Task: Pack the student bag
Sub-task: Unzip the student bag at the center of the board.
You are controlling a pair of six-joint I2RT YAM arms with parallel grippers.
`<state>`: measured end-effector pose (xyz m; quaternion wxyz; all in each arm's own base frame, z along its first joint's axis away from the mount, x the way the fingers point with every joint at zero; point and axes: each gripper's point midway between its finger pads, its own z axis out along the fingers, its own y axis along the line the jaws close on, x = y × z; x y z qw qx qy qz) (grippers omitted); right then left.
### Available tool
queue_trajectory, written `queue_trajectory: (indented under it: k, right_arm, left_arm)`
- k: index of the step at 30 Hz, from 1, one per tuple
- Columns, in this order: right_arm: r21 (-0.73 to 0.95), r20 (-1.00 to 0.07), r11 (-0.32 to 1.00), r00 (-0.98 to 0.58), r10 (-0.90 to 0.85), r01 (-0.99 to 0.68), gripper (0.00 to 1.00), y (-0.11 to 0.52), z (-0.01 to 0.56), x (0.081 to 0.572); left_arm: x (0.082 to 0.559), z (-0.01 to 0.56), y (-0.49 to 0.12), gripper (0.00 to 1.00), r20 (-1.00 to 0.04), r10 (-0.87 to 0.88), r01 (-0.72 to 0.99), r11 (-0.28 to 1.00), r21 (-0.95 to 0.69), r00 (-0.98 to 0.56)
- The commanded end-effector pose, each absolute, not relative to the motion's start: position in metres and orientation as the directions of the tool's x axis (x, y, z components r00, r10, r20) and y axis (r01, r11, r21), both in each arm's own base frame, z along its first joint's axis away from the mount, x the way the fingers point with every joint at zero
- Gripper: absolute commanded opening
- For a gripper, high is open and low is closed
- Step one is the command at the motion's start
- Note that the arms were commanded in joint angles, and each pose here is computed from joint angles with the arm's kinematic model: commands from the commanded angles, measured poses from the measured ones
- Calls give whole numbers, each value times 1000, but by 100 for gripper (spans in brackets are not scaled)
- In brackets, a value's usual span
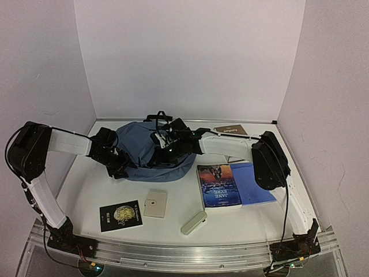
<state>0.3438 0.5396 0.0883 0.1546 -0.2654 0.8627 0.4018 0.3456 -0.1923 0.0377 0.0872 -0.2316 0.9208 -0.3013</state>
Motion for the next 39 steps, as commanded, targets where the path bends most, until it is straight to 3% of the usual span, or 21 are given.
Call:
queue_trajectory:
  k: [1,4,7,20,22,26,28,35,39]
  right_arm:
    - [613,-531,483,-778,-335,-626,0,539,122,334]
    - [593,-535,493,-769,-350,-637,0,530,118,331]
    - [580,-530,516,-773,-348,-630,0,515,114,338]
    - [545,-501,605,-804,-321,-581,0,458,92,370]
    - [565,-490,593,-812,-318,-573,0,462,93,367]
    - [604,-467,571,-828,-311,-556,0,476,92,365]
    - [615,-463,560,-829,-313,-555,0,484,91,362]
    - [648,-445,542,-843,-301,-535,0,498,92,361]
    - [640,-452,546,-840,-301,-540,0,497,92,362]
  left_arm:
    - [364,30,-181,38,-23,-560,-449,688,-570,-828]
    - [362,19,-162,15,11,-611,-518,660,-544,-791]
    - [359,7,-138,1,53,-665,-587,615,-526,-745]
    - [367,5,-90,1,30,-710,-614,587,-528,-704]
    - [378,28,-101,6,-29,-660,-516,613,-598,-751]
    - [386,93,-142,56,-272,-432,-196,771,-605,-860]
    - [384,117,-156,71,-359,-339,-76,809,-582,-870]
    - [370,157,-199,78,-499,-155,219,761,-611,-852]
    - [358,168,-229,79,-654,-14,433,739,-516,-756]
